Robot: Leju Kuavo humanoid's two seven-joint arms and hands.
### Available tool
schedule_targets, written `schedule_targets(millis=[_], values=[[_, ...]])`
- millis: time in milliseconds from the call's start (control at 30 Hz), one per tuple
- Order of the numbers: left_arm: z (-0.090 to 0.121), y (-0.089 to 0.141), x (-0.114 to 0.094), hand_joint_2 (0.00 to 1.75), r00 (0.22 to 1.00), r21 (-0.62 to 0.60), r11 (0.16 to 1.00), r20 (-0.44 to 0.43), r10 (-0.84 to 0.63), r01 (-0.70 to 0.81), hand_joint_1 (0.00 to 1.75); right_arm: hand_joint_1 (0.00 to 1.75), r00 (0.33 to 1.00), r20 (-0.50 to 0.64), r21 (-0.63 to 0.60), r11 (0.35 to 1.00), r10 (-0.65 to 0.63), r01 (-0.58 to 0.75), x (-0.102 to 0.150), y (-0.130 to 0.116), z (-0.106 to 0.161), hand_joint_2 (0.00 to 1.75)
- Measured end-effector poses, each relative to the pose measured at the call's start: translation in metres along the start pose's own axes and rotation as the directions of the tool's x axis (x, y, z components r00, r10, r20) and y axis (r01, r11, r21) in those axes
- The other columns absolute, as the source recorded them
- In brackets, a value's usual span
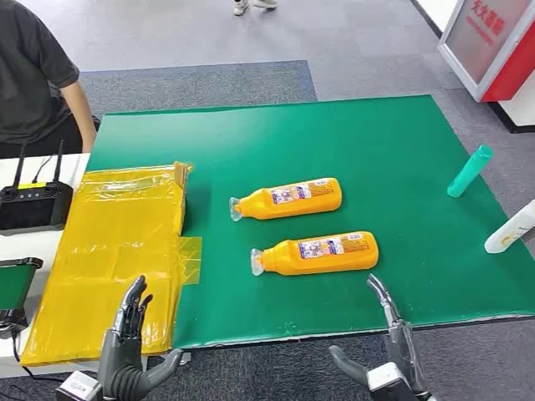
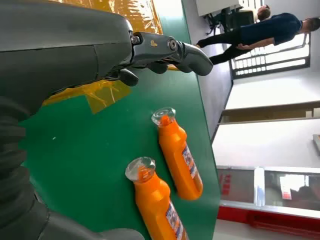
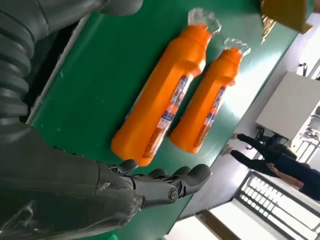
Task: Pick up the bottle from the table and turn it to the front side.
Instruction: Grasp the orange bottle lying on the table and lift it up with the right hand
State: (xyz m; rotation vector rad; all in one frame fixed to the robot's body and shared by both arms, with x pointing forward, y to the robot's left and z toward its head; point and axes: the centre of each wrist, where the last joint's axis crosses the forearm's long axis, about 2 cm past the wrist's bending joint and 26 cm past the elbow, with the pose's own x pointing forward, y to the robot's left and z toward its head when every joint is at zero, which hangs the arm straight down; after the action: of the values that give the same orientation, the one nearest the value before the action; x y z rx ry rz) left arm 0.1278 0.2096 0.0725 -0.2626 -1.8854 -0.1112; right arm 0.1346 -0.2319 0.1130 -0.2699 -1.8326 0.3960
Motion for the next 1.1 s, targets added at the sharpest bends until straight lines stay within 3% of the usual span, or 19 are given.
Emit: schedule_targets(millis=[500,800,1100], values=[[0.002,0.018,-0.013,1.75,1.0,0.008,1.0,0.001,0.024,-0.024,0.0,0.0,0.956,-0.102,0.063,0.961,0.276,-0.27,-0.009,-0.018,-0.036,1.75],[0.005,0.029,-0.019,1.75,1.0,0.008,1.0,-0.021,0.009,-0.009,0.0,0.0,0.936,-0.098,0.11,0.939,0.337,-0.327,-0.016,-0.018,-0.05,1.75],[0.013,0.032,-0.042,1.75,0.991,-0.06,0.998,-0.135,-0.021,0.013,0.0,0.0,0.882,-0.109,0.238,0.874,0.458,-0.425,-0.035,-0.024,-0.08,1.75]])
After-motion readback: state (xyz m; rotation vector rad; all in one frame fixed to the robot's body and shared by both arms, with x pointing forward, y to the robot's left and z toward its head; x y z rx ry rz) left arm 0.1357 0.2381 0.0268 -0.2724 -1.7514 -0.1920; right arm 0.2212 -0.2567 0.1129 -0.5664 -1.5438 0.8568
